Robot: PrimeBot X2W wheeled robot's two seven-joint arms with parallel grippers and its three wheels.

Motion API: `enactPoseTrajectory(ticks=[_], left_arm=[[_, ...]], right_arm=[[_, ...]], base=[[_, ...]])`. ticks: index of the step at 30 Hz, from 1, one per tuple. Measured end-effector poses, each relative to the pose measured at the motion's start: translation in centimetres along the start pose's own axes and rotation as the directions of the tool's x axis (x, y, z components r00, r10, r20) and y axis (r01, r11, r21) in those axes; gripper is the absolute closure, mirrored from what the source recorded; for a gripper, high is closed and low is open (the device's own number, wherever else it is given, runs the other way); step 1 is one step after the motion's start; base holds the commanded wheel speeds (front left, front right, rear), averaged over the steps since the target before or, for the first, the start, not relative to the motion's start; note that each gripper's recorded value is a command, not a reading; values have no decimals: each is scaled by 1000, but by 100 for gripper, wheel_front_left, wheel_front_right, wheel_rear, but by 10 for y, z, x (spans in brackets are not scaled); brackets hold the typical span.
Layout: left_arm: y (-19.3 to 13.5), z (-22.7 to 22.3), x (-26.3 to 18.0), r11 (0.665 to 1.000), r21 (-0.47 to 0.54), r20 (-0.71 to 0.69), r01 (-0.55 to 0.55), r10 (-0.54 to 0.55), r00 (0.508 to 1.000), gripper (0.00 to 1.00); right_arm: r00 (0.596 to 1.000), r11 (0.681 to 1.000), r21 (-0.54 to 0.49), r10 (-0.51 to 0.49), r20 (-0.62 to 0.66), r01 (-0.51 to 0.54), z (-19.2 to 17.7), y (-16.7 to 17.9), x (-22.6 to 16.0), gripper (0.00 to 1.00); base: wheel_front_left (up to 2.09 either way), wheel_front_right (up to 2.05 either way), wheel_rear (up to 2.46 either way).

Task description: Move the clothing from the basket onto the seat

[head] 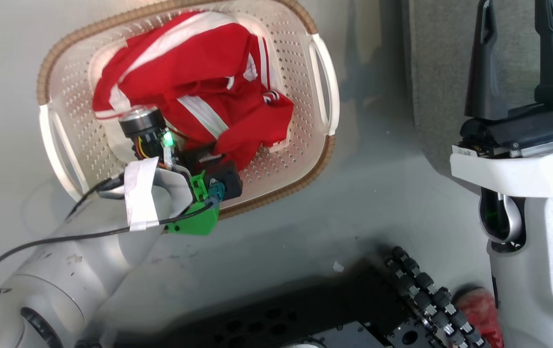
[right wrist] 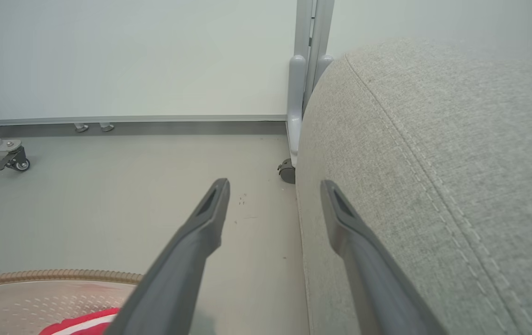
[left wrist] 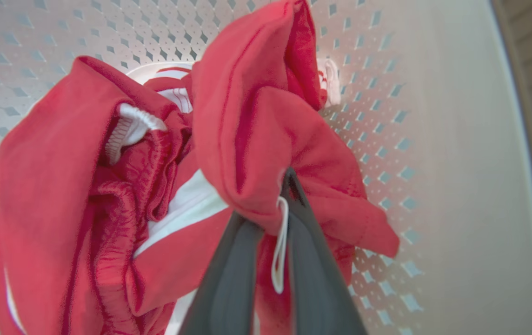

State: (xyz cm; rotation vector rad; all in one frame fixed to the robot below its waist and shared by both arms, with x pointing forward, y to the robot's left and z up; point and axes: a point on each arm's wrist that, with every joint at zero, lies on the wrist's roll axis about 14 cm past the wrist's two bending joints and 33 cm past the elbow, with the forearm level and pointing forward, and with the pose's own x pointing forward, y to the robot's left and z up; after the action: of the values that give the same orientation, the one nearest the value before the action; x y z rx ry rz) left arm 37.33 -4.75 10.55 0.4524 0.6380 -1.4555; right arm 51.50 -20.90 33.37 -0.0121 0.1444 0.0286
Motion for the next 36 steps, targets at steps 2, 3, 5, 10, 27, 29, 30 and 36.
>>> enactPoseTrajectory(ticks=[2,3,5,10,27,29,30,36], left_arm=[[2,14,-6,999,-34,27,-19,20,999,100],[5,21,-9,999,-44,40,-30,32,999,100],[12,38,-18,996,-70,72,-58,63,995,100],[11,64,-44,991,-95,108,-93,103,989,100],[-12,169,-151,928,-218,271,-301,354,895,100],[-15,180,-167,909,-239,295,-341,402,867,100],[-16,187,-174,899,-251,308,-360,426,851,100],[-19,228,-223,833,-288,406,-473,554,727,100]], right_arm=[[1000,1000,6,2,19,-2,10,1,-1,0],[1000,1000,9,4,24,-4,14,2,-1,0],[999,1000,15,10,34,-11,22,6,-5,0],[998,1000,21,20,64,-22,46,12,-15,0],[991,996,71,49,125,-58,111,35,-104,0],[989,995,78,58,136,-69,117,39,-118,0],[988,994,81,63,140,-75,119,42,-125,0],[975,989,88,100,200,-119,141,58,-157,0]], base=[[0,0,0],[0,0,0],[0,0,0],[0,0,0],[0,0,0],[0,0,0],[0,0,0],[0,0,0]])
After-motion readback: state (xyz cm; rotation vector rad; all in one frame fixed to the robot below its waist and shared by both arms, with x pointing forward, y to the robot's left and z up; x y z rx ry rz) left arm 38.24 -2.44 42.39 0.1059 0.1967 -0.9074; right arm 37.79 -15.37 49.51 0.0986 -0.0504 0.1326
